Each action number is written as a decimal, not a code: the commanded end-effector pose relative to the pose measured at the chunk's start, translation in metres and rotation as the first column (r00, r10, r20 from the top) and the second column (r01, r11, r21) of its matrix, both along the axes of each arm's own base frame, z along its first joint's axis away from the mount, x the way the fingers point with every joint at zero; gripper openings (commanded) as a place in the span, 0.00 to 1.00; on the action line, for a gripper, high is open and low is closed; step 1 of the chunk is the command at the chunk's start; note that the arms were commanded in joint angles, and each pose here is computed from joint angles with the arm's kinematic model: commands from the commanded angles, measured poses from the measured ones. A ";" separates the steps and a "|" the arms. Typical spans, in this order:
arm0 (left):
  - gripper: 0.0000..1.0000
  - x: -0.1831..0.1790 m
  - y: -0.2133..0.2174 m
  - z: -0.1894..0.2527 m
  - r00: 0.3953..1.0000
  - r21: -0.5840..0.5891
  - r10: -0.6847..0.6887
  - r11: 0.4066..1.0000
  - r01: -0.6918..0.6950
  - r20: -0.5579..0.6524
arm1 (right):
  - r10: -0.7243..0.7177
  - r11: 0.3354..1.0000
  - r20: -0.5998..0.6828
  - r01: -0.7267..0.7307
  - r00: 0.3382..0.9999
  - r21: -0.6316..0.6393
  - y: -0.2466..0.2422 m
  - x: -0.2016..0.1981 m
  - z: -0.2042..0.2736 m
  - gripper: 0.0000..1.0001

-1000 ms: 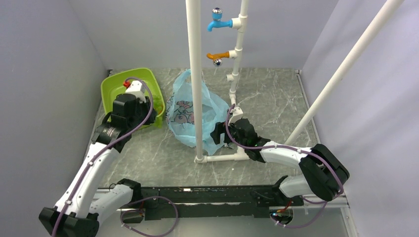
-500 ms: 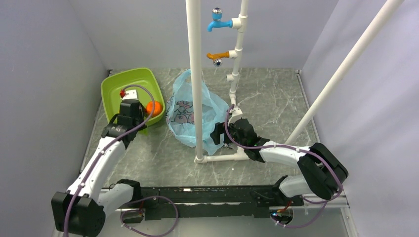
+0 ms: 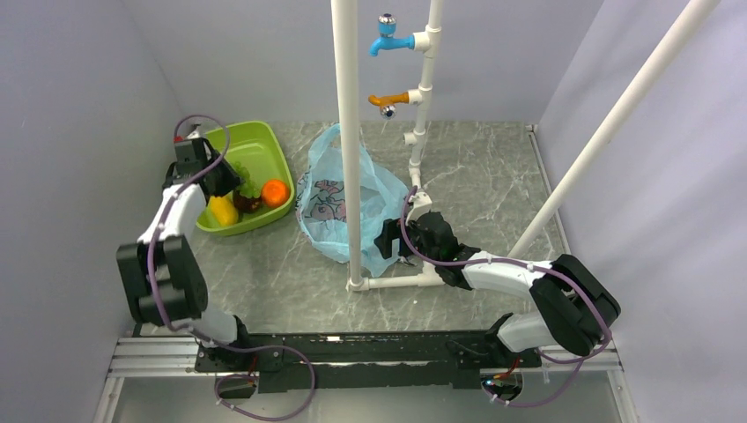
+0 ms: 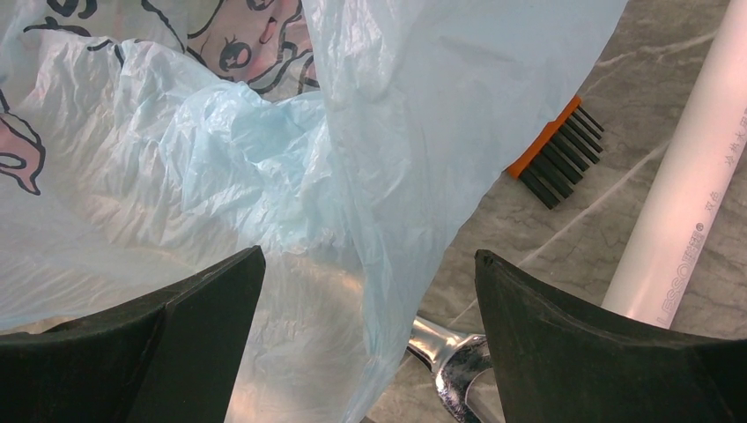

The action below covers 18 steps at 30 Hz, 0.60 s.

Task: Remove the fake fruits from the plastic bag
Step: Place the fake fruit in the bin.

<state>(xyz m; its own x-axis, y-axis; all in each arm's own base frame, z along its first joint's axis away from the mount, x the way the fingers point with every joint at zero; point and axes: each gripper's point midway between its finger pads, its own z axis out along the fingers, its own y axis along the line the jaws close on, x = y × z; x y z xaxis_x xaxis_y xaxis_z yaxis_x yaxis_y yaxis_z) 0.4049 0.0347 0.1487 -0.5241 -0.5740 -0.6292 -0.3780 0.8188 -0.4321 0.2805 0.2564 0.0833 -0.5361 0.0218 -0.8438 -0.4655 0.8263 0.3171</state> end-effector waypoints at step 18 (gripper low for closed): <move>0.09 0.150 -0.003 -0.045 0.997 -0.174 -0.071 0.982 0.077 0.039 | 0.014 0.997 0.053 -0.018 0.998 0.079 0.011 0.006 0.026 0.92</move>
